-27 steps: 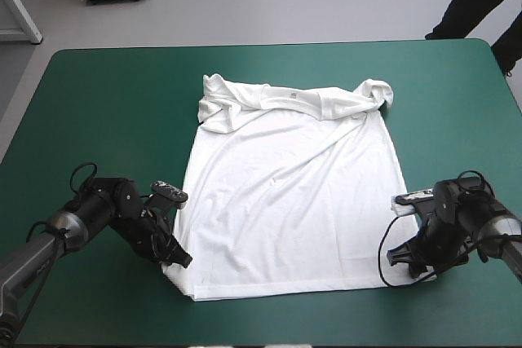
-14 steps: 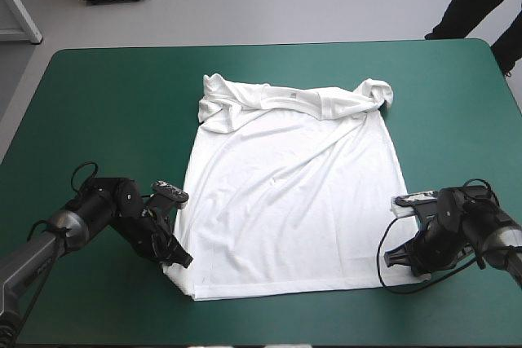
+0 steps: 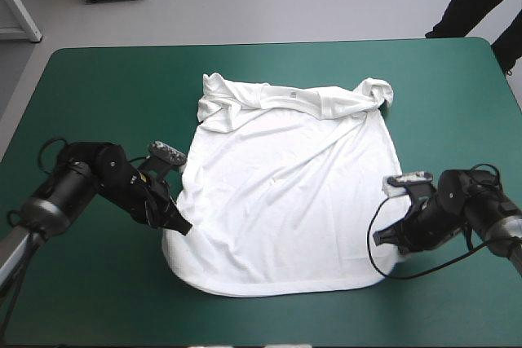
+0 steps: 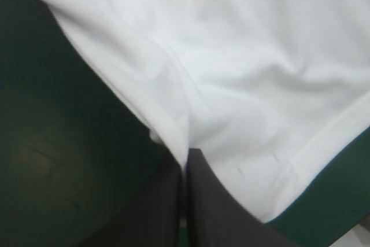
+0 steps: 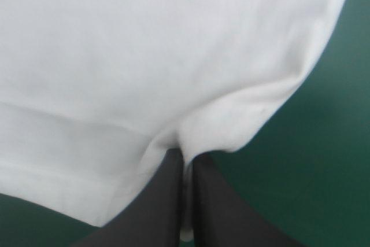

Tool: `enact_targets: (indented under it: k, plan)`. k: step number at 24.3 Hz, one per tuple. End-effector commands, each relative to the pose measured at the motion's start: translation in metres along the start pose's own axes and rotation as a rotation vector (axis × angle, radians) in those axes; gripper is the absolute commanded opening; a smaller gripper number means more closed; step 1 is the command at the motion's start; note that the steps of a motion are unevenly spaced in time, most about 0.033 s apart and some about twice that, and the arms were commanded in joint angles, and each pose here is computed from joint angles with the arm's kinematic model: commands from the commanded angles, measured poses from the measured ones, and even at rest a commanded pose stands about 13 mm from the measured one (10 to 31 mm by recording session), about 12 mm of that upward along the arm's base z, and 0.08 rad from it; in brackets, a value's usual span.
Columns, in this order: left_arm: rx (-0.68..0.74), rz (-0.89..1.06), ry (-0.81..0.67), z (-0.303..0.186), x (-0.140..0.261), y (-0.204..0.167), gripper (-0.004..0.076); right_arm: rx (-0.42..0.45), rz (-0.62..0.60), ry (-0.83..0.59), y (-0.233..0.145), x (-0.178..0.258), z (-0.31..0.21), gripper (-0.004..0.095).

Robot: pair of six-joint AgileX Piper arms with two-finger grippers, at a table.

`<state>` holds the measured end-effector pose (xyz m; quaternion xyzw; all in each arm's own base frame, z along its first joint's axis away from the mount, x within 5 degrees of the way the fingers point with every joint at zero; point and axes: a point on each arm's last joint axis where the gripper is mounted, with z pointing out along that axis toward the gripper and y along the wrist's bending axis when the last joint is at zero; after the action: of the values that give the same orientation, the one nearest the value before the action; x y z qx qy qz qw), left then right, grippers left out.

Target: Fold the cloth

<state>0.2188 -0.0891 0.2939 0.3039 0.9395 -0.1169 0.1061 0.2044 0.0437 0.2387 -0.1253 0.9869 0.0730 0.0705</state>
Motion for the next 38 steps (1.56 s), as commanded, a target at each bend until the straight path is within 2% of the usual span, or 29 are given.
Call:
enact_targets:
  k: [1, 5, 10, 15, 16, 18, 22, 24, 26, 31, 38]
  plan:
    - [-0.047, 0.048, -0.24, -0.077, -0.009, -0.02, -0.0022, 0.012, -0.038, -0.273, 0.01, -0.02, -0.075, -0.001]
    - [-0.129, 0.121, -0.469, -0.154, -0.01, -0.038, -0.0022, 0.039, -0.079, -0.544, 0.021, -0.027, -0.161, -0.001]
    - [-0.242, 0.203, -0.791, -0.248, 0.001, -0.064, -0.0022, 0.075, -0.138, -0.857, 0.037, -0.014, -0.262, -0.001]
    - [-0.351, 0.277, -1.125, -0.322, 0.019, -0.087, -0.0022, 0.118, -0.182, -1.233, 0.053, 0.018, -0.353, -0.001]
    - [-0.391, 0.301, -1.25, -0.346, 0.029, -0.096, -0.0022, 0.132, -0.194, -1.357, 0.057, 0.032, -0.379, -0.0011]
    - [-0.449, 0.345, -1.392, -0.373, 0.045, -0.107, -0.0022, 0.144, -0.211, -1.534, 0.064, 0.056, -0.412, -0.0011]
    - [-0.516, 0.364, -1.588, -0.402, 0.066, -0.119, -0.0022, 0.199, -0.252, -1.881, 0.072, 0.087, -0.456, -0.0011]
    - [-0.566, 0.348, -1.656, -0.408, 0.056, -0.113, -0.0022, 0.205, -0.24, -1.969, 0.07, 0.079, -0.462, -0.0013]
    - [-0.619, 0.33, -1.726, -0.411, 0.035, -0.104, -0.0022, 0.225, -0.229, -1.998, 0.067, 0.058, -0.462, -0.0013]
    - [-0.712, 0.291, -1.912, -0.396, -0.05, -0.067, -0.0022, 0.293, -0.203, -2.056, 0.051, -0.034, -0.445, -0.0013]
    - [-0.777, 0.262, -2.086, -0.368, -0.119, -0.033, -0.0022, 0.347, -0.206, -2.12, 0.038, -0.114, -0.425, -0.0013]
